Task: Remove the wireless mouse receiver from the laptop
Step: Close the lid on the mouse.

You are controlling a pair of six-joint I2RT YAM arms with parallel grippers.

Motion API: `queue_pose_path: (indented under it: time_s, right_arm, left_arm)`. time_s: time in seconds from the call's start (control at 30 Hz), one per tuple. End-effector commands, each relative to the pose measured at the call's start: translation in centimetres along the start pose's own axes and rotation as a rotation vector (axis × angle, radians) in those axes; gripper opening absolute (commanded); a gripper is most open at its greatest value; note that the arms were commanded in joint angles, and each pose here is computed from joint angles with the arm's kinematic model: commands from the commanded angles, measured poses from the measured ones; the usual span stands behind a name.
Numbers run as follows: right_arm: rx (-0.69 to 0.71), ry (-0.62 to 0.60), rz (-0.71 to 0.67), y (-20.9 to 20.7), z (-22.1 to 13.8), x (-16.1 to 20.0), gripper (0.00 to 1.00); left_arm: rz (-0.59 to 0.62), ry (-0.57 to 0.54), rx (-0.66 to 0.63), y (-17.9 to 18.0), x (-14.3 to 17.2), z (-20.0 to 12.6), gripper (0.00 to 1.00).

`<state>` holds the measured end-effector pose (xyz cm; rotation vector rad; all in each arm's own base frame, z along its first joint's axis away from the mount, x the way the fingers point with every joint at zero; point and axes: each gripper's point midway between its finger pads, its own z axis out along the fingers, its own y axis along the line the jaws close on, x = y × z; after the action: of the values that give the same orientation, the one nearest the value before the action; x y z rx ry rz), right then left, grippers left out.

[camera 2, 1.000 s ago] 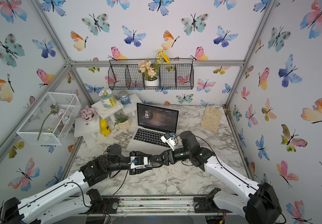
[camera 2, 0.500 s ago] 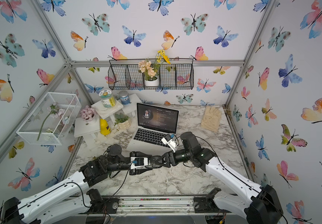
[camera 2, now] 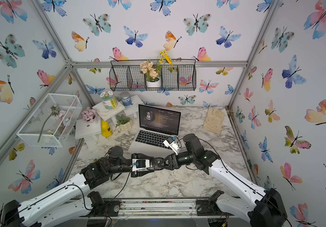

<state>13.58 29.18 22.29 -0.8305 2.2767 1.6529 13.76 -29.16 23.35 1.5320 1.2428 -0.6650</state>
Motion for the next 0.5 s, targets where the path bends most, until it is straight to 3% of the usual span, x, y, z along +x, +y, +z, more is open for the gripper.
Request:
queue_pose_path:
  time_s: [0.0, 0.27, 0.47]
  right_arm:
    - [-0.061, 0.026, -0.011, 0.4, 0.3, 0.4, 0.42]
    - [-0.115, 0.056, 0.010, -0.1, 1.1, 1.1, 0.32]
    - [-0.112, 0.030, 0.012, -0.6, 1.4, 0.4, 0.31]
  left_arm:
    - [0.031, -0.049, -0.003, 0.4, -1.8, -0.4, 0.00]
    - [0.025, -0.052, 0.002, 0.4, -2.0, -0.3, 0.00]
    - [0.015, -0.063, 0.022, 0.3, -2.3, -0.2, 0.00]
